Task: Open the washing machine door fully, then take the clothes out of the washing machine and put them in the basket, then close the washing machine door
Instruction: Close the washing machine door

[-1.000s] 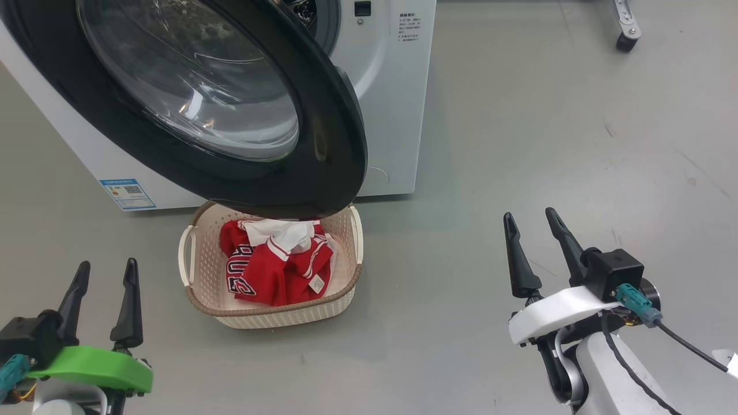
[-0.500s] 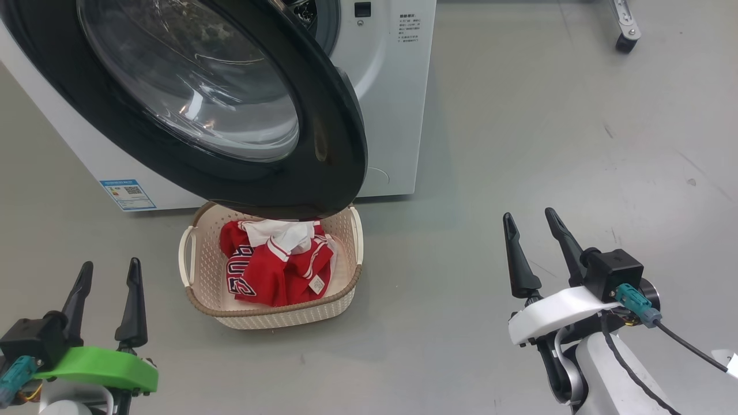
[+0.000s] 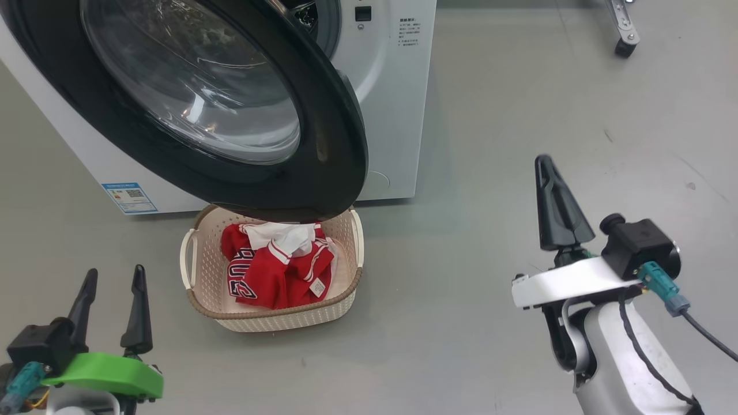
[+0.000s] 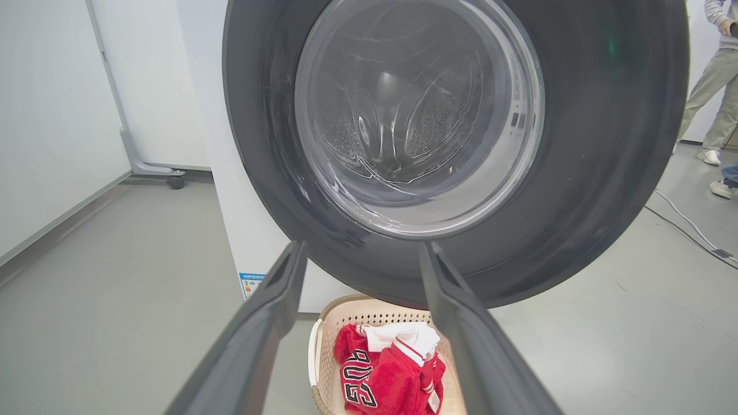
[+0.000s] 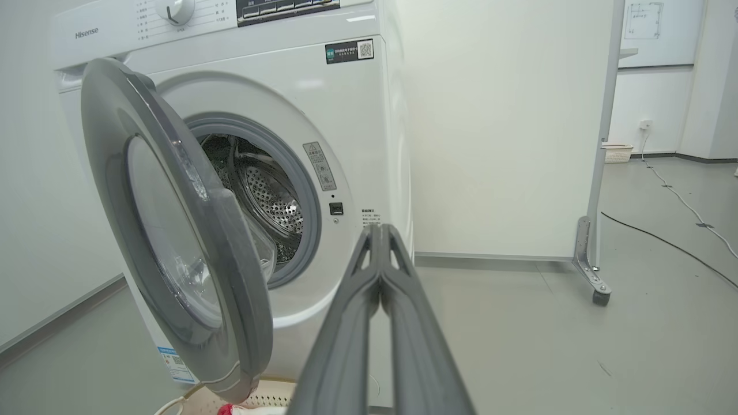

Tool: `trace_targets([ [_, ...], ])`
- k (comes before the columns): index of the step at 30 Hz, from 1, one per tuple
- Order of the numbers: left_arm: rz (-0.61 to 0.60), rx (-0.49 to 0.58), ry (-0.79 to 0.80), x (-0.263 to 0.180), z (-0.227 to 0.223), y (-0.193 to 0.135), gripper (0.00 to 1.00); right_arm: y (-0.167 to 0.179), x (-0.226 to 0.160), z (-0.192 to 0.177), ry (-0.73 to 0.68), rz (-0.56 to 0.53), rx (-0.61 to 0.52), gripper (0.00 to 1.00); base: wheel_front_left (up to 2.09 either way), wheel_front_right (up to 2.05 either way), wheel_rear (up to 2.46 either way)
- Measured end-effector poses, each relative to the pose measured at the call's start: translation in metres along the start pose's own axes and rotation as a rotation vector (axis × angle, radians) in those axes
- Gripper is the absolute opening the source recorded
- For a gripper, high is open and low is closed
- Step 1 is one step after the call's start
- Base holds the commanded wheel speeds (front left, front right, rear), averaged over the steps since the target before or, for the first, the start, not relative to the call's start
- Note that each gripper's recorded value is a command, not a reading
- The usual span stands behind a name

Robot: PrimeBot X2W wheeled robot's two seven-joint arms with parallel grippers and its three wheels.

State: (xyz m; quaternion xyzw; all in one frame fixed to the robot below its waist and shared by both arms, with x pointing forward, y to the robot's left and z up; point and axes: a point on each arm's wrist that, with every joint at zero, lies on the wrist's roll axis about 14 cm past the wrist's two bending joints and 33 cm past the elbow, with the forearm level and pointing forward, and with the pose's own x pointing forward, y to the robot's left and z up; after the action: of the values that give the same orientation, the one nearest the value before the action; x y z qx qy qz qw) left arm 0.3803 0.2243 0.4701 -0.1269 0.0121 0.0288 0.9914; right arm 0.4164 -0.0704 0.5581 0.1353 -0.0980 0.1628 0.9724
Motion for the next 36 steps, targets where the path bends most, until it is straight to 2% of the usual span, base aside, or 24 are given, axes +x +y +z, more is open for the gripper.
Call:
trace_targets([
  [5, -0.004, 0.004, 0.012, -0.006, -0.005, -0.005, 1.00, 0.018, 0.011, 0.030, -0.093, 0.078, -0.009, 0.00, 0.00, 0.00, 0.00],
  [16, -0.006, 0.004, 0.017, -0.020, -0.007, -0.007, 1.00, 0.094, 0.026, 0.040, -0.138, 0.339, -0.011, 0.00, 0.00, 0.00, 0.00],
  [28, 0.039, 0.002, 0.019, -0.030, -0.007, 0.004, 1.00, 0.165, 0.020, -0.024, 0.035, 0.595, -0.007, 0.00, 0.00, 0.00, 0.00],
  [36, 0.050, -0.008, 0.011, -0.019, -0.005, 0.004, 1.00, 0.180, 0.027, -0.069, 0.169, 0.682, -0.040, 0.00, 0.00, 0.00, 0.00],
])
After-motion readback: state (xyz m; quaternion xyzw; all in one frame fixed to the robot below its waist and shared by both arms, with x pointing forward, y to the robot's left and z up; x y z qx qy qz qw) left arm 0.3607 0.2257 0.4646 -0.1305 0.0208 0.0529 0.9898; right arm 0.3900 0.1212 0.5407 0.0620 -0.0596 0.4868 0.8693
